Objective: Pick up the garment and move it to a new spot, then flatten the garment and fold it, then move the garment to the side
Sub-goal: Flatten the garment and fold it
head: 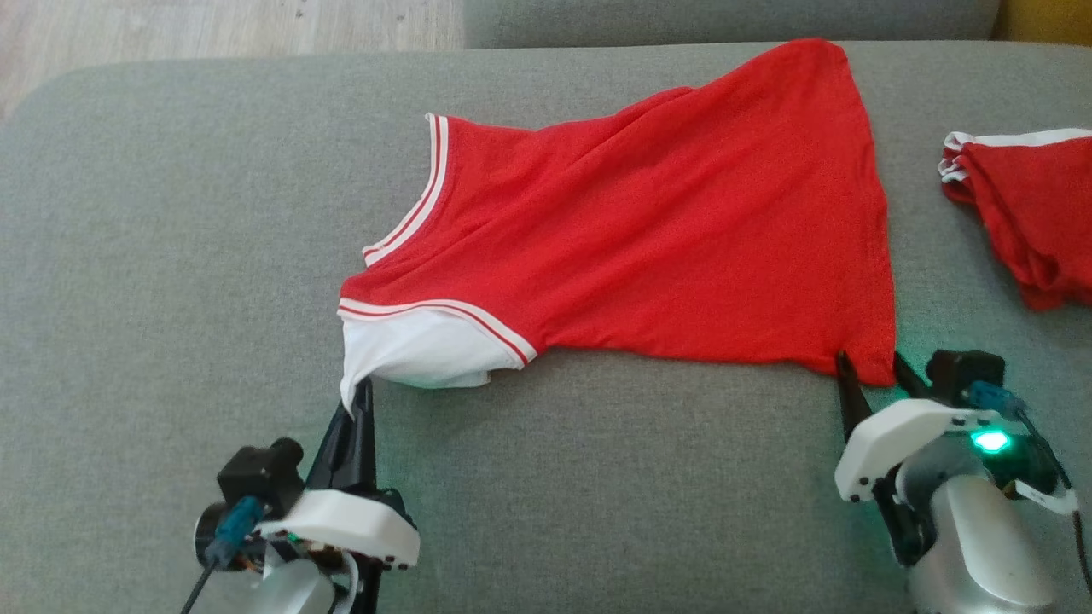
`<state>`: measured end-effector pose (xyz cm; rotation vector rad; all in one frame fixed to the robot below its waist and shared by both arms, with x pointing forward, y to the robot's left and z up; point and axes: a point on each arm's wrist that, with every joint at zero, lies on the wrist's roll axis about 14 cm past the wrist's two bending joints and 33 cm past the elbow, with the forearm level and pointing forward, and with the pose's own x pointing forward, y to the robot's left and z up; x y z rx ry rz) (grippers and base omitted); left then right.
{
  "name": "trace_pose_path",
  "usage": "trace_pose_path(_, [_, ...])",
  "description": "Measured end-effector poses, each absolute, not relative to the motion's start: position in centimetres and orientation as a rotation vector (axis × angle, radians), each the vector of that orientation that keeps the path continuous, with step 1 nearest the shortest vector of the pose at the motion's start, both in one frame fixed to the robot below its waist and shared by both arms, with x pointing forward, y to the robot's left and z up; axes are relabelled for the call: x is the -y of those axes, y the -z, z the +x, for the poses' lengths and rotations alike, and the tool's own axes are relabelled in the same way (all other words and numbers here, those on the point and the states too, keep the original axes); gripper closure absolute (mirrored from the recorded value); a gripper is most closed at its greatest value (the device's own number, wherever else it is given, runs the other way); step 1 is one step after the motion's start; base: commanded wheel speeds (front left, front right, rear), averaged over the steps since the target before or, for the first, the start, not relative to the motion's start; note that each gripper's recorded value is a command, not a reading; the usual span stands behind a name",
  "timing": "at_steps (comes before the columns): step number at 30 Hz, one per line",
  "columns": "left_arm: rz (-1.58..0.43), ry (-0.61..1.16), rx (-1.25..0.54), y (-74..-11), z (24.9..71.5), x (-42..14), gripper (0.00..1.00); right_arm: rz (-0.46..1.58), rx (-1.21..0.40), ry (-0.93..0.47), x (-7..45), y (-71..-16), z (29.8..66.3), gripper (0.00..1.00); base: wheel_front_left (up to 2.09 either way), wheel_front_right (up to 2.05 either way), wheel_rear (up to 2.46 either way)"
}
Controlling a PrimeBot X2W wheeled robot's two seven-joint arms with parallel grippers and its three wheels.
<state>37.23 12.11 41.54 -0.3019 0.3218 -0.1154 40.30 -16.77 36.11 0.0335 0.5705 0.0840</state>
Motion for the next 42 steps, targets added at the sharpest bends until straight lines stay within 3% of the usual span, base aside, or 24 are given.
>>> trace_pose_path(2, [-0.299, 0.115, -0.310, -41.9, 37.3, -12.2, 1.00, 0.044, -0.575, -0.094, 16.4, -36.2, 40.4, 0.91, 0.00, 0.00, 0.00])
trace_pose_path(3, [-0.295, 0.117, -0.305, -42.1, 37.4, -12.2, 1.00, 0.046, -0.578, -0.099, 16.2, -36.2, 40.4, 1.00, 0.00, 0.00, 0.00])
trace_pose_path(8, [-0.280, 0.144, -0.248, -44.0, 37.6, -12.2, 1.00, 0.069, -0.540, -0.099, 16.0, -37.4, 40.5, 1.00, 0.00, 0.00, 0.00])
trace_pose_path(13, [-0.285, 0.196, -0.143, -48.0, 37.9, -11.7, 1.00, 0.078, -0.374, -0.093, 16.3, -42.2, 42.0, 1.00, 0.00, 0.00, 0.00])
trace_pose_path(21, [-0.200, 0.286, 0.174, -60.4, 37.6, -12.5, 1.00, 0.041, 0.036, -0.075, 17.6, -56.6, 42.7, 1.00, 0.00, 0.00, 0.00])
trace_pose_path(30, [-0.015, 0.412, 0.567, -77.3, 35.0, -11.6, 1.00, -0.084, 0.422, -0.015, 20.6, -71.7, 37.5, 1.00, 0.00, 0.00, 0.00])
trace_pose_path(36, [0.069, 0.463, 0.630, -81.5, 35.1, -10.6, 1.00, -0.116, 0.432, -0.006, 20.8, -73.8, 36.4, 1.00, 0.00, 0.00, 0.00])
trace_pose_path(42, [0.071, 0.474, 0.499, -79.6, 40.3, -10.2, 1.00, -0.072, 0.306, -0.046, 20.2, -71.2, 40.0, 1.00, 0.00, 0.00, 0.00])
